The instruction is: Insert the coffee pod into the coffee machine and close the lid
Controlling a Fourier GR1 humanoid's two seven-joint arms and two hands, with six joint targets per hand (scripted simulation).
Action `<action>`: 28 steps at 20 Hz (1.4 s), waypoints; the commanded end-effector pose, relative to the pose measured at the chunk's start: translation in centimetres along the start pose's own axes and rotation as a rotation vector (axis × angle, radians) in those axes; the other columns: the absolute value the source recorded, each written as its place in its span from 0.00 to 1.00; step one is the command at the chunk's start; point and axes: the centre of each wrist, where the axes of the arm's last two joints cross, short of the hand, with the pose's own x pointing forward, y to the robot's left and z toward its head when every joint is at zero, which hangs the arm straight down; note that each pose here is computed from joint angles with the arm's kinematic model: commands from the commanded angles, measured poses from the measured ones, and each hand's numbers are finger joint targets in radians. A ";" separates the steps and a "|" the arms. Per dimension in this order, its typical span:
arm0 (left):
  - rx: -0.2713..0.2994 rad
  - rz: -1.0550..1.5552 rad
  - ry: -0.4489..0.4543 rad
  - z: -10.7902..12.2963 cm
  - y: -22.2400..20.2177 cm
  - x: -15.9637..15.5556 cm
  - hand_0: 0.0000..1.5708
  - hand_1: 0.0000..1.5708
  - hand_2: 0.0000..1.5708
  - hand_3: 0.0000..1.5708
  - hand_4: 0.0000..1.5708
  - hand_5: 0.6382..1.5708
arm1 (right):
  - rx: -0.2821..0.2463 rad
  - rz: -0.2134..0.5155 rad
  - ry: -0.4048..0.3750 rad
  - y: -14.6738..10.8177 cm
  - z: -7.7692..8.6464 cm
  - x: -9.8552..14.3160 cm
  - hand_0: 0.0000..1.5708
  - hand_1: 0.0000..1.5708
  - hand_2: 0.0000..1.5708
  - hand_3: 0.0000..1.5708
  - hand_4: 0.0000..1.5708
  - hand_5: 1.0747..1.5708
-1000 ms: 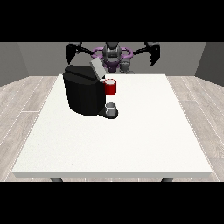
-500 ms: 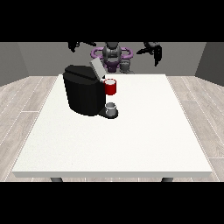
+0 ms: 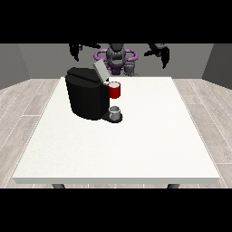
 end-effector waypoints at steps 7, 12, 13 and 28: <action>0.015 -0.010 -0.039 3.2 -0.7 0.3 0.00 0.00 0.00 0.00 0.23 1.00 | 0.040 -0.048 0.060 3.2 -1.5 -0.2 0.00 0.00 0.00 0.00 0.04 1.00; 0.070 -0.040 -0.095 3.4 1.0 3.0 0.00 0.00 0.00 0.00 0.23 1.00 | 0.101 -0.018 0.001 4.2 -2.6 1.2 0.00 0.00 0.00 0.00 0.00 1.00; 0.037 -0.035 -0.121 4.1 -0.1 2.7 0.00 0.00 0.00 0.00 0.23 1.00 | 0.073 -0.036 0.000 3.3 -3.0 1.0 0.00 0.00 0.00 0.00 0.00 1.00; 0.158 -0.096 -0.118 4.8 2.7 5.4 0.00 0.00 0.00 0.00 0.23 1.00 | 0.205 0.027 -0.096 6.0 -5.4 5.8 0.00 0.00 0.00 0.00 0.10 1.00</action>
